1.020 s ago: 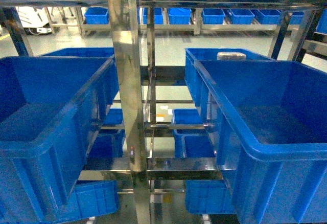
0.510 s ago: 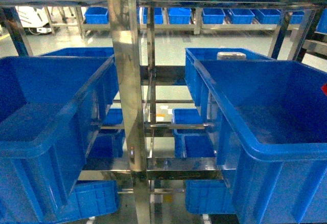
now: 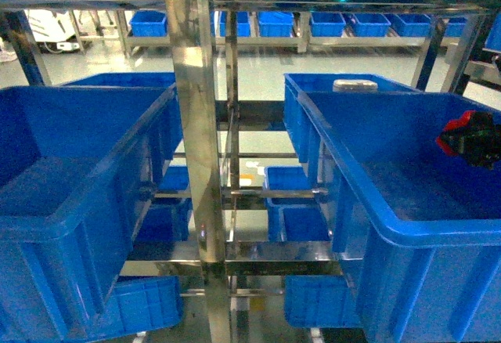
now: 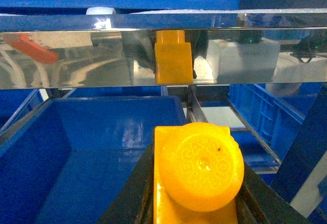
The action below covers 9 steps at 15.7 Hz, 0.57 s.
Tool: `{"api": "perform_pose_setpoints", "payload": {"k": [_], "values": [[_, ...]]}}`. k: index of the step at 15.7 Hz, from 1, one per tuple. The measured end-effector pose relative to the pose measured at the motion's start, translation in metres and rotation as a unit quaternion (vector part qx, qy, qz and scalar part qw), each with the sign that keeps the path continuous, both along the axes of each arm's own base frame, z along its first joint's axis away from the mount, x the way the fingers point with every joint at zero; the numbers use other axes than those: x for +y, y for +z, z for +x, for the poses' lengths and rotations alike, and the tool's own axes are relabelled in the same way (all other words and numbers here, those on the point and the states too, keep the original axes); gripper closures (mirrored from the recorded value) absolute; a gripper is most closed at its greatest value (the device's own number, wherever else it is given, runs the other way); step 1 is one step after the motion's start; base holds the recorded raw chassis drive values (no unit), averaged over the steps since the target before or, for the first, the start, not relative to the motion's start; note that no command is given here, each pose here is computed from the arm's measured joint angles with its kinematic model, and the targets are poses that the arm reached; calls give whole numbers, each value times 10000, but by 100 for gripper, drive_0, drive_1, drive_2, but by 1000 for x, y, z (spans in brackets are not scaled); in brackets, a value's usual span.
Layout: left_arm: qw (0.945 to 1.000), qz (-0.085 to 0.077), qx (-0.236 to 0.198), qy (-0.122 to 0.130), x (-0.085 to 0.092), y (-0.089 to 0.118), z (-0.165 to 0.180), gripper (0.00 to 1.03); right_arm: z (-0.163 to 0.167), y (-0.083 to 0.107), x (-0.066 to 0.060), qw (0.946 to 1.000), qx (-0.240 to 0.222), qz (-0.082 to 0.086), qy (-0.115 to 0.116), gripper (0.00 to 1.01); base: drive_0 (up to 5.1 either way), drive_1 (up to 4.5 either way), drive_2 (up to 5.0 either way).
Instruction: Sort and place red and yellow blocks in left bins
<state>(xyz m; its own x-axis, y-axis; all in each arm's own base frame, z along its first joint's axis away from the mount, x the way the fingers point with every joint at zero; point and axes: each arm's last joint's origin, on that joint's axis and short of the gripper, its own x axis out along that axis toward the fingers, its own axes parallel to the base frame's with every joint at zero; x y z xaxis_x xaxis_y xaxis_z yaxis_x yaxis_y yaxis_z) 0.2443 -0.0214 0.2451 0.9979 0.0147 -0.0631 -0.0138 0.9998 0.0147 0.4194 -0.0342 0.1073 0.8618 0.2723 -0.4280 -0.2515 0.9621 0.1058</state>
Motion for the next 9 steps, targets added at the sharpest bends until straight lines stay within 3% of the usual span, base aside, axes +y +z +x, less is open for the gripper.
{"api": "perform_pose_setpoints", "payload": {"k": [2, 3, 5, 6, 9], "values": [[10000, 1, 13, 2, 0, 0, 0, 76, 2, -7, -7, 9999, 75, 43, -89, 41, 0, 0, 0], [10000, 3, 6, 4, 0, 0, 0, 76, 3, -4, -12, 9997, -69, 52, -228, 28, 0, 0, 0], [10000, 3, 8, 0, 0, 0, 0, 76, -5, 8, -10, 9990, -328, 87, -280, 6, 0, 0, 0], [10000, 3, 8, 0, 0, 0, 0, 76, -14, 13, -8, 9988, -355, 87, -316, 1, 0, 0, 0], [10000, 1, 6, 0, 0, 0, 0, 76, -54, 29, 7, 9979, -627, 105, -106, 3, 0, 0, 0]]}}
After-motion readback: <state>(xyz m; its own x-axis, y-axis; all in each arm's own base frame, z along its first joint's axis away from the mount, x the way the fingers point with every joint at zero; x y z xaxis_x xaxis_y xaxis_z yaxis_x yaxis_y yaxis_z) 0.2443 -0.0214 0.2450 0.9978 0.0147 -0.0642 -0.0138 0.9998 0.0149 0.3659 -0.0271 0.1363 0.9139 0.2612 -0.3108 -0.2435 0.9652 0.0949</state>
